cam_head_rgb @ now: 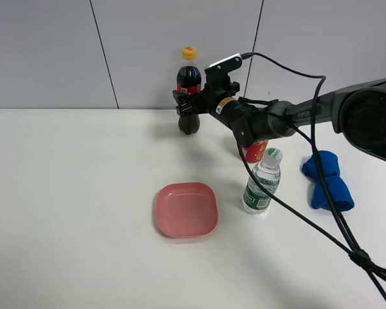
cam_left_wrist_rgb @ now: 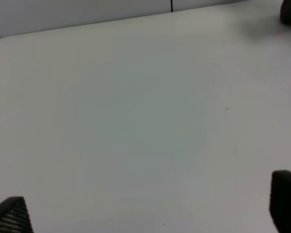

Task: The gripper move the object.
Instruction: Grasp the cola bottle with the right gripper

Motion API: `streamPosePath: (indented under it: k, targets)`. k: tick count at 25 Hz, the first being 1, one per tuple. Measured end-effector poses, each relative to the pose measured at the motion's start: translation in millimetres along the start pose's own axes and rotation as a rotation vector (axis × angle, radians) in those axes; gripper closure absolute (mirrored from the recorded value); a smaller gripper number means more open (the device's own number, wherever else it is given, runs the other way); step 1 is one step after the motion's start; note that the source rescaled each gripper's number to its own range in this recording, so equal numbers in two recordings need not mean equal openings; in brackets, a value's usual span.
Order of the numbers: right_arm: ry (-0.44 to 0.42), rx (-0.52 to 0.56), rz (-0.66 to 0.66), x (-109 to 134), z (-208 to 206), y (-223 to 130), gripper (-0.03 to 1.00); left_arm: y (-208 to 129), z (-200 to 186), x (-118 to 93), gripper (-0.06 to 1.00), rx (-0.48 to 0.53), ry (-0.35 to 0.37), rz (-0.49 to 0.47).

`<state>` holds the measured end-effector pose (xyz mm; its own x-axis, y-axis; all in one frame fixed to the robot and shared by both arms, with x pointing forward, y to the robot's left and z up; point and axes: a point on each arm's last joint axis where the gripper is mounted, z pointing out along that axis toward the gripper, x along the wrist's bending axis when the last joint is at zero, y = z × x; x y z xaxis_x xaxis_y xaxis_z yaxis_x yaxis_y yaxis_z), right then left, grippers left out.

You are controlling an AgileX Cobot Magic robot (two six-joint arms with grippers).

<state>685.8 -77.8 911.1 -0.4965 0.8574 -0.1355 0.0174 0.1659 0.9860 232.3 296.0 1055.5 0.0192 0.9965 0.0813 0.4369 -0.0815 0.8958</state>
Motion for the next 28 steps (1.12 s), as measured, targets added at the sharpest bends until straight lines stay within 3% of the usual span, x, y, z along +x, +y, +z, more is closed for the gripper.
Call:
streamPosePath:
  k: [17,19,20,22,23,28]
  targets:
    - [0.043,0.031,-0.006,8,33,-12,0.22,0,0,0,-0.06,0.0,0.0,0.0]
    - [0.043,0.031,-0.005,8,34,-12,0.35,0,0,0,-0.06,0.0,0.0,0.0]
    - [0.043,0.035,-0.005,8,34,-12,0.49,0,0,0,-0.06,0.0,0.0,0.0]
    - [0.043,0.044,-0.004,8,34,-13,0.87,0,0,0,-0.06,0.0,0.0,0.0]
    - [0.043,0.048,-0.003,8,34,-13,0.97,0,0,0,-0.06,0.0,0.0,0.0]
    - [0.04,0.097,0.01,7,34,-12,0.97,0,0,0,-0.06,0.0,0.0,0.0]
